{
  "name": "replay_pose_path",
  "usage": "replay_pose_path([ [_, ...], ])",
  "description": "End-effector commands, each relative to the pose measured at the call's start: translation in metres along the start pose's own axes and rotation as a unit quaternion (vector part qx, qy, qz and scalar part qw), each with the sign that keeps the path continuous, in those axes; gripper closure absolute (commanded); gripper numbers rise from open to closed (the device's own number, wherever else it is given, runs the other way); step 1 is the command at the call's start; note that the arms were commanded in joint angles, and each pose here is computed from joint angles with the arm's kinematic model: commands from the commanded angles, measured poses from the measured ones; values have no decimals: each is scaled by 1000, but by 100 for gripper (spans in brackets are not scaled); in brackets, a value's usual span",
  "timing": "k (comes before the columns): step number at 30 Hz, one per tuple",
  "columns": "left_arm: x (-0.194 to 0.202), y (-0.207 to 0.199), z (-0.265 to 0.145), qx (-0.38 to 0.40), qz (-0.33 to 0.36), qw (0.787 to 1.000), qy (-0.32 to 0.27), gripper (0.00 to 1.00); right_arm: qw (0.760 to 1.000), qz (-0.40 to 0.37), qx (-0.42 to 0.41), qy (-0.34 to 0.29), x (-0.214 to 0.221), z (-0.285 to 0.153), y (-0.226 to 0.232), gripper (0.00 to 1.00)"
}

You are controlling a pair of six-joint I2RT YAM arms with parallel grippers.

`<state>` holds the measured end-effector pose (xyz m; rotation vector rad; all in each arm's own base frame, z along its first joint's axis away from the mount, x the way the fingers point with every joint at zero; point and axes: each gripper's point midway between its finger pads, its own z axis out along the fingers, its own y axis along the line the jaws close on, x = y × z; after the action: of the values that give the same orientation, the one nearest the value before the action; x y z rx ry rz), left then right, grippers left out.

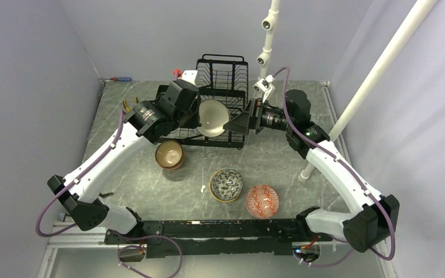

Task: Load the bowls into the dish rack
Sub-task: Pick up the bowl from the center of the board.

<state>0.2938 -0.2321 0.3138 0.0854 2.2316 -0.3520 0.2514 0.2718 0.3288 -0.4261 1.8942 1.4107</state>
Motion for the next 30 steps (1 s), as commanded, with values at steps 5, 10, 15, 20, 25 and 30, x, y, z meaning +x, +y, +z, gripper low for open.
replay_pose_path([
  [5, -43, -21, -20, 46, -32, 995, -86, 97, 998, 22, -50, -15, -19, 23, 12, 2],
  [10, -39, -26, -16, 55, -31, 995, -79, 97, 997, 30, -71, -12, -21, 31, 18, 11],
  [15, -39, -28, -13, 58, -33, 994, -81, 97, 997, 33, -76, -5, -20, 35, 18, 23],
  [20, -37, -31, -9, 64, -31, 994, -80, 97, 997, 34, -75, -5, -20, 38, 15, 38],
  [25, -29, -32, -4, 68, -30, 995, -68, 95, 998, 24, -62, -10, -22, 39, 11, 86],
  [30, -20, -30, -4, 71, -36, 995, -62, 75, 999, 6, -35, -15, -25, 37, 4, 100],
])
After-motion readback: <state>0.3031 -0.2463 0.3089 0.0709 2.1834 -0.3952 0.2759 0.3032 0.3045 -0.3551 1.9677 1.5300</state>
